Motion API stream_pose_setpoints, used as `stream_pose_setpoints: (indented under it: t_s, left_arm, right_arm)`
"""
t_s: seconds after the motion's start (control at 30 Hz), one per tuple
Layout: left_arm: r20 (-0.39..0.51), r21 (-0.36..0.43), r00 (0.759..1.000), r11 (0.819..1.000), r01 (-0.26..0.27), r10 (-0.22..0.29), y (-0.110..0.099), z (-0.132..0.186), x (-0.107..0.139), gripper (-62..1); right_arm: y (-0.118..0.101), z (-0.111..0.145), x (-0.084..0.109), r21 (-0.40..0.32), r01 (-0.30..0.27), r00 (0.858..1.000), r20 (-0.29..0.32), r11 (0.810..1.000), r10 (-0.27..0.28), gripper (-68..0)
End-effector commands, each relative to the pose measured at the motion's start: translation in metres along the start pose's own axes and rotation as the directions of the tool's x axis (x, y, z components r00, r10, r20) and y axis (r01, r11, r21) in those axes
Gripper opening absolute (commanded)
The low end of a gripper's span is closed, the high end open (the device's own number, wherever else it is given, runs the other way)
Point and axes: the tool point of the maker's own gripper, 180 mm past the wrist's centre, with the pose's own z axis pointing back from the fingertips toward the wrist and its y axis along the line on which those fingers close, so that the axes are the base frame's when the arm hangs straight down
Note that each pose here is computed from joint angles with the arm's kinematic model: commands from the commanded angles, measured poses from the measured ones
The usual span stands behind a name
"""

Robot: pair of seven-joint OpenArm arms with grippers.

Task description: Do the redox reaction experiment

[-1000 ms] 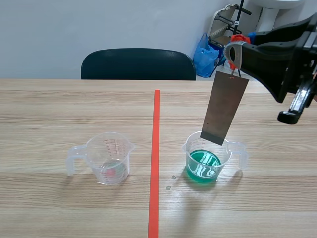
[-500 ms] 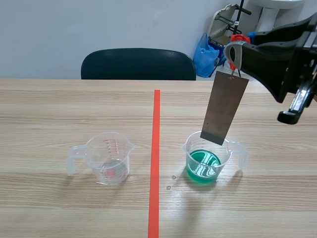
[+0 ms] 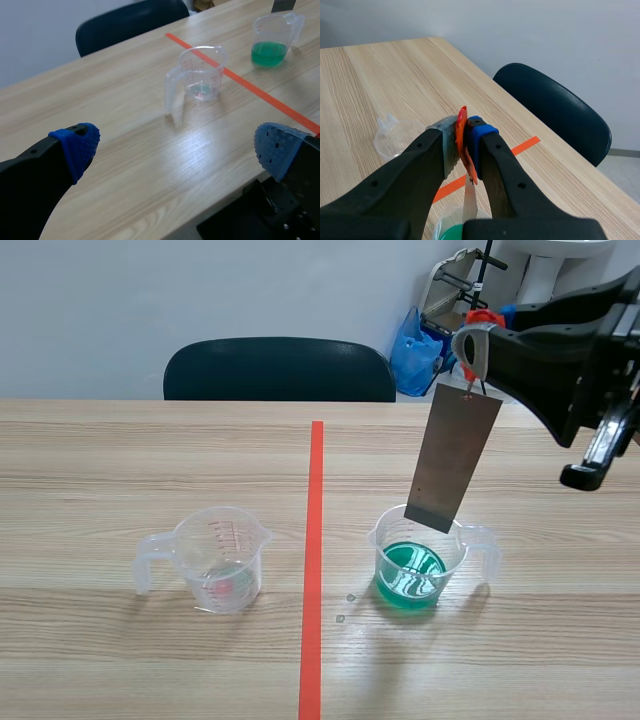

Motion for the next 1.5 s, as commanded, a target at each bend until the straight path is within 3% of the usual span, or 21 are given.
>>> stream_pose_setpoints:
  t_s: [0.0,0.03,0.17,0.27,0.33,0.43,0.57,0.87,1.1,1.37,1.47]
  left_arm:
    - [0.054,-0.026,0.998,1.000,0.014,-0.012,0.003,-0.012,0.008,1.4]
    - [0.068,-0.038,0.998,0.999,0.021,-0.018,0.004,-0.017,0.009,-2.6]
    - [0.062,-0.133,0.998,0.991,0.009,0.000,0.005,-0.042,0.005,-37.6]
    - [0.036,-0.232,0.999,0.973,-0.022,0.031,0.000,-0.063,-0.001,-53.1]
    - [0.031,-0.294,0.999,0.955,-0.030,0.040,-0.005,-0.079,-0.002,-58.8]
    - [0.039,-0.366,0.997,0.930,-0.041,0.060,-0.010,-0.104,0.000,-58.6]
    - [0.038,-0.398,0.996,0.915,-0.063,0.085,-0.014,-0.140,0.001,-58.6]
    - [0.028,-0.541,0.990,0.835,-0.104,0.142,-0.061,-0.210,0.010,-58.6]
    - [0.039,-0.573,0.989,0.814,-0.095,0.142,-0.092,-0.266,0.025,-58.6]
    - [0.023,-0.635,0.985,0.763,-0.119,0.172,-0.133,-0.304,0.029,-58.6]
    - [0.014,-0.642,0.982,0.754,-0.135,0.188,-0.143,-0.315,0.027,-58.6]
  right_arm:
    - [-0.001,0.000,0.012,0.006,-0.022,0.999,0.031,1.000,0.022,-66.9]
    - [-0.001,0.000,0.012,0.006,-0.022,0.999,0.031,1.000,0.022,-66.9]
    - [-0.001,0.000,0.012,0.006,-0.022,0.999,0.032,1.000,0.022,-66.9]
    - [-0.001,0.000,0.012,0.006,-0.022,0.999,0.032,1.000,0.022,-66.9]
    - [-0.001,0.000,0.012,0.006,-0.022,0.999,0.031,1.000,0.022,-66.9]
    - [-0.001,0.000,0.012,0.006,-0.022,0.999,0.031,1.000,0.022,-66.9]
    - [-0.001,0.000,0.012,0.006,-0.022,0.999,0.031,1.000,0.022,-66.9]
    - [-0.001,0.000,0.012,0.006,-0.022,0.999,0.031,1.000,0.022,-66.9]
    - [-0.001,0.000,0.012,0.006,-0.022,0.999,0.031,1.000,0.022,-66.9]
    - [-0.001,0.000,0.012,0.006,-0.022,0.999,0.031,1.000,0.022,-66.9]
    - [-0.001,0.000,0.012,0.006,-0.022,0.999,0.031,1.000,0.022,-66.9]
